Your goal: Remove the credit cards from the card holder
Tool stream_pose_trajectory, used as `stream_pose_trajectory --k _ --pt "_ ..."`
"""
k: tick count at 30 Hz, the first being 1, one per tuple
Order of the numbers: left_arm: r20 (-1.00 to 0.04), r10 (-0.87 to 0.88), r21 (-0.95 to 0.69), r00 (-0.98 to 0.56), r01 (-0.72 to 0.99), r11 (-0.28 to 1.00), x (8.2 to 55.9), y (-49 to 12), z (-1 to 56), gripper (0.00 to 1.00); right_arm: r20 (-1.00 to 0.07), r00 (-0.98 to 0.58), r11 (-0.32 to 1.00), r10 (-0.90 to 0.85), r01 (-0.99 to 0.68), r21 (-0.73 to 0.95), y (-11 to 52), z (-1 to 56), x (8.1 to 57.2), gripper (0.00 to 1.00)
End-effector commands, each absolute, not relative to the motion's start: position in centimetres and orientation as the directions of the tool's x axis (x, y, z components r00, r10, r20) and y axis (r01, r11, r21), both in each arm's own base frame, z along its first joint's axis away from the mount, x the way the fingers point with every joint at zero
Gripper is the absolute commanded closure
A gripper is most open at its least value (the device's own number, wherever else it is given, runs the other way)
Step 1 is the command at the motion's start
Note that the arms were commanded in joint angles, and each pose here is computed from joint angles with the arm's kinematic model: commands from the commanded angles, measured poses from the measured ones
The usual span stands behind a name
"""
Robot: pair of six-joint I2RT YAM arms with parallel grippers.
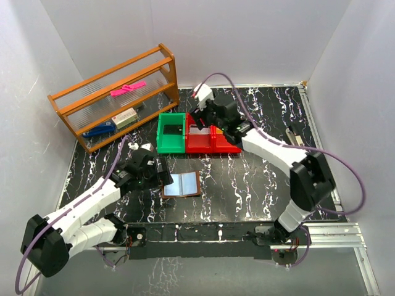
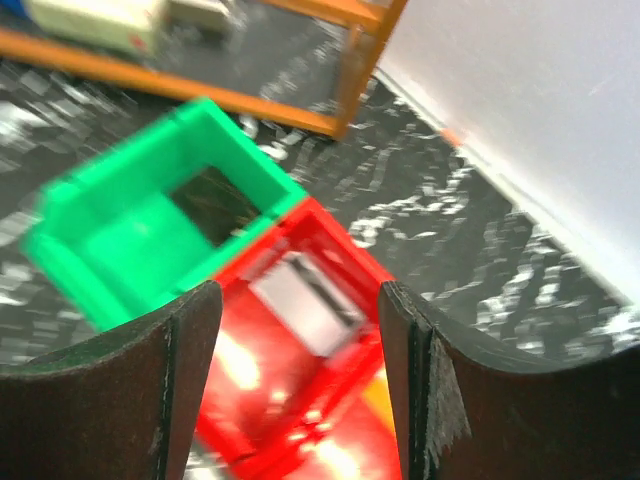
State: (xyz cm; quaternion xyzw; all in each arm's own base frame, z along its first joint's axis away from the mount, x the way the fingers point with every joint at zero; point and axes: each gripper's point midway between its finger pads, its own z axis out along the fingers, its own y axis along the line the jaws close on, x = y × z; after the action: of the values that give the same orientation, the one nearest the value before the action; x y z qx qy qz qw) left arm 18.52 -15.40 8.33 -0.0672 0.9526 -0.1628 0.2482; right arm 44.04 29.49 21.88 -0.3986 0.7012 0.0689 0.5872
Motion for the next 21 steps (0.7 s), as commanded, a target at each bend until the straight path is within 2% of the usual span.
stream_pose_trajectory --k 1,3,4,6,11,16,21 --pt "-0.416 -0.208 -0.374 -0.885 -0.042 0.927 18.3 -16.2 7.8 0.01 -0.881 -0.472 0.742 -0.027 -0.6 0.299 31.3 21.1 37.3 0.39" --pt "-0.405 -0.203 -0.376 -0.891 -0.041 0.926 18.2 -16.4 7.5 0.01 -0.765 -0.643 0.644 0.028 -0.574 0.506 32.4 18.6 32.8 0.47" --pt "-0.399 -0.199 -0.376 -0.895 -0.038 0.926 18.1 -16.4 7.3 0.02 -0.7 -0.709 0.62 0.089 -0.511 0.596 32.4 17.7 31.3 0.53" --pt "-0.391 -0.194 -0.39 -0.9 -0.029 0.92 18.0 -16.8 7.1 0.03 -0.571 -0.801 0.59 0.182 -0.375 0.715 32.2 15.8 28.6 0.57" --pt "-0.368 -0.199 -0.409 -0.908 -0.034 0.912 17.8 -17.3 6.3 0.07 -0.491 -0.851 0.627 0.185 -0.283 0.726 32.7 12.8 23.9 0.57" --pt "-0.358 -0.2 -0.417 -0.912 -0.035 0.908 17.9 -17.6 6.1 0.15 -0.444 -0.88 0.672 0.17 -0.226 0.705 33.3 10.4 22.2 0.6" --pt "-0.355 -0.182 -0.444 -0.917 -0.006 0.896 17.8 -18.3 6.7 0.34 -0.427 -0.886 0.701 0.182 -0.188 0.688 33.0 8.9 22.3 0.61"
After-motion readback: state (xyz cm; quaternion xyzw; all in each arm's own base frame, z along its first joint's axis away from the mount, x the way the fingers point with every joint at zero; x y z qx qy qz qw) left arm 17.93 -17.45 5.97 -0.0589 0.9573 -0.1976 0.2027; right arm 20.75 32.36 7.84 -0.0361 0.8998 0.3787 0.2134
